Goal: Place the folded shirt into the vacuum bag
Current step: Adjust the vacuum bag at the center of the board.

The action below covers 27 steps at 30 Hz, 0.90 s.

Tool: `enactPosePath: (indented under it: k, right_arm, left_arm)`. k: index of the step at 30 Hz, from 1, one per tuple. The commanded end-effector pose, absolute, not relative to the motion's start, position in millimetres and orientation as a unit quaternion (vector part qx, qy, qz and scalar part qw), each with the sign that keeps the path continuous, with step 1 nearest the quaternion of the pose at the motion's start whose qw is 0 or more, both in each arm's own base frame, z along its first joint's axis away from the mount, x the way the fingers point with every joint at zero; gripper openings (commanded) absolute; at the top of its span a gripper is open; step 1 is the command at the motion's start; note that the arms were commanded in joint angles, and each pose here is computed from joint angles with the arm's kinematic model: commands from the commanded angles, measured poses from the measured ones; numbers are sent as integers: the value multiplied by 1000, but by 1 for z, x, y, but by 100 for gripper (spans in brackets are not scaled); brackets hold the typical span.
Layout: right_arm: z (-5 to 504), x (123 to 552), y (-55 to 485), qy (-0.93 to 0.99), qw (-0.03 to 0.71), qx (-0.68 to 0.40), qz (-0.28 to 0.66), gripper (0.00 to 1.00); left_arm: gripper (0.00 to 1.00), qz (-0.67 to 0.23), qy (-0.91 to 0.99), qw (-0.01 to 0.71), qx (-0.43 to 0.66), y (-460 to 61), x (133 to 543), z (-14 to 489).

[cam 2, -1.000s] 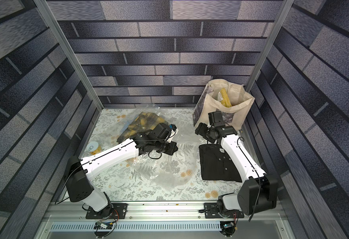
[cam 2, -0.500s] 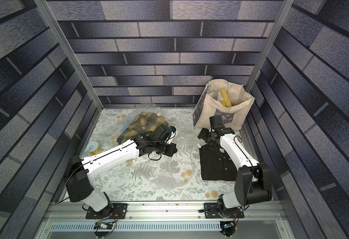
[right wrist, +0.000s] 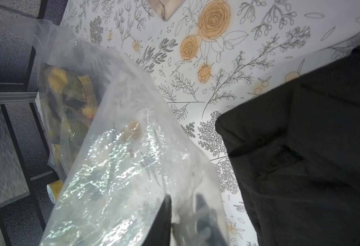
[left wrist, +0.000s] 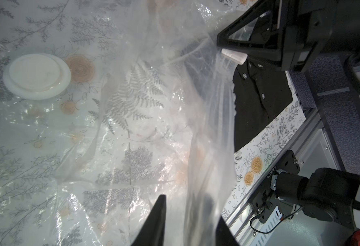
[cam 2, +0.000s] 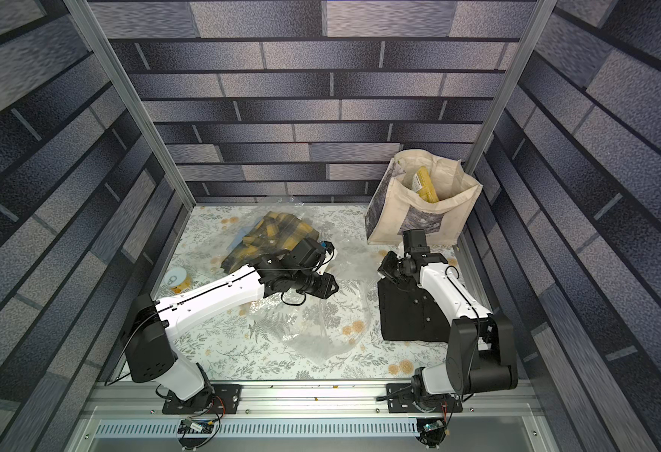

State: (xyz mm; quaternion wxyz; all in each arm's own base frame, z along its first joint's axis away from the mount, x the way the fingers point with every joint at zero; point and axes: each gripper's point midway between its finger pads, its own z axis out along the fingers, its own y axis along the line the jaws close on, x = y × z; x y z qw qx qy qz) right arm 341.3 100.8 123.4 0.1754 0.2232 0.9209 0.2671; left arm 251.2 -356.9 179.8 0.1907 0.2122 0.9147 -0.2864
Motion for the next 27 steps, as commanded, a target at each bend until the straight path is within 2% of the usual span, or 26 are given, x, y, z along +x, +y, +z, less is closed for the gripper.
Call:
enactPosePath:
  k: [1, 5, 9, 13, 16, 27]
  right_arm:
    - [124, 345, 102, 916, 185, 228, 274, 8]
    - [120, 344, 99, 917, 188, 231, 266, 0]
    - [118, 343, 97, 917, 190, 233, 262, 0]
    - [119, 344, 97, 917, 191, 232, 261, 0]
    - [124, 345, 93, 918, 200, 232, 254, 0]
    - [116, 326, 92, 927, 187, 217, 244, 0]
  left_arm:
    - [51, -315, 912, 197, 176, -330, 255, 201]
    - [57, -315, 918, 199, 138, -302, 267, 198]
    - [59, -274, 936, 204, 86, -268, 283, 181]
    - [59, -187, 959, 209, 41, -229, 305, 153]
    - [60, -164, 965, 204, 1, -207, 318, 134]
    - [58, -83, 985, 132, -72, -170, 352, 49]
